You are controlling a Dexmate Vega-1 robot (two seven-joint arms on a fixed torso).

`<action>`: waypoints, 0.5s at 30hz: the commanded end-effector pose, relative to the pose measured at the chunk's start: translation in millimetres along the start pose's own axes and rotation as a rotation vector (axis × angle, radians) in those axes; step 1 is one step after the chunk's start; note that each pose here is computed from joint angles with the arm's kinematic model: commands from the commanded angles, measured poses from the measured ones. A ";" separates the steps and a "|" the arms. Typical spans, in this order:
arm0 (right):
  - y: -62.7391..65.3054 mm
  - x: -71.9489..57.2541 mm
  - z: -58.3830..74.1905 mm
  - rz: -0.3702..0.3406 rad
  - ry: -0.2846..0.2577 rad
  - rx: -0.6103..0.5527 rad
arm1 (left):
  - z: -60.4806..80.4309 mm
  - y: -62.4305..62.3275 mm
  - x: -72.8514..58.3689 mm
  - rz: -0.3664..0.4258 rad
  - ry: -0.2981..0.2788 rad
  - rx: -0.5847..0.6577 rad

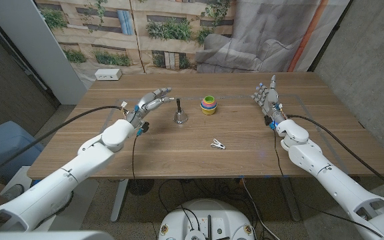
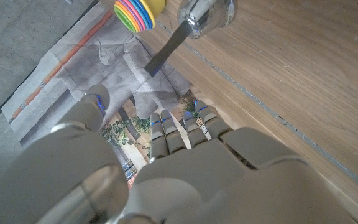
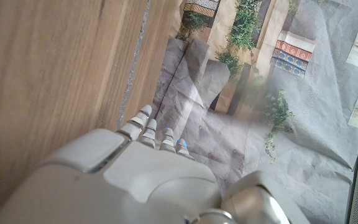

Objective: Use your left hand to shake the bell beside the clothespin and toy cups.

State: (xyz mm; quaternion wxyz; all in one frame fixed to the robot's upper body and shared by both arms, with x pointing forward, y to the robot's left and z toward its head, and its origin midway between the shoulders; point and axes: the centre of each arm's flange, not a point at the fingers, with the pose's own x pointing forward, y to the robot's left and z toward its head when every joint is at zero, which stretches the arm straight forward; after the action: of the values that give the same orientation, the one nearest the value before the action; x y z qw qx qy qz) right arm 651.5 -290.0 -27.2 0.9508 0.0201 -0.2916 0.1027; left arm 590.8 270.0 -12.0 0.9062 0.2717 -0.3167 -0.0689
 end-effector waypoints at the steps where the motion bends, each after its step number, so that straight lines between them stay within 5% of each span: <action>1: -0.2 -0.2 0.0 0.001 0.000 0.001 | -10.6 -11.1 1.4 0.047 0.009 0.051; 15: -0.2 0.0 -0.2 -0.003 0.000 0.000 | -21.0 -29.5 20.2 0.007 0.050 0.046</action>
State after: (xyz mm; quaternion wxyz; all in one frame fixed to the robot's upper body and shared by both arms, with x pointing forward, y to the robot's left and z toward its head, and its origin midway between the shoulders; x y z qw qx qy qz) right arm 651.4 -290.1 -27.4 0.9509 0.0203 -0.2915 0.1025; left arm 607.5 261.0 -25.1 0.9050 0.2890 -0.3087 -0.0459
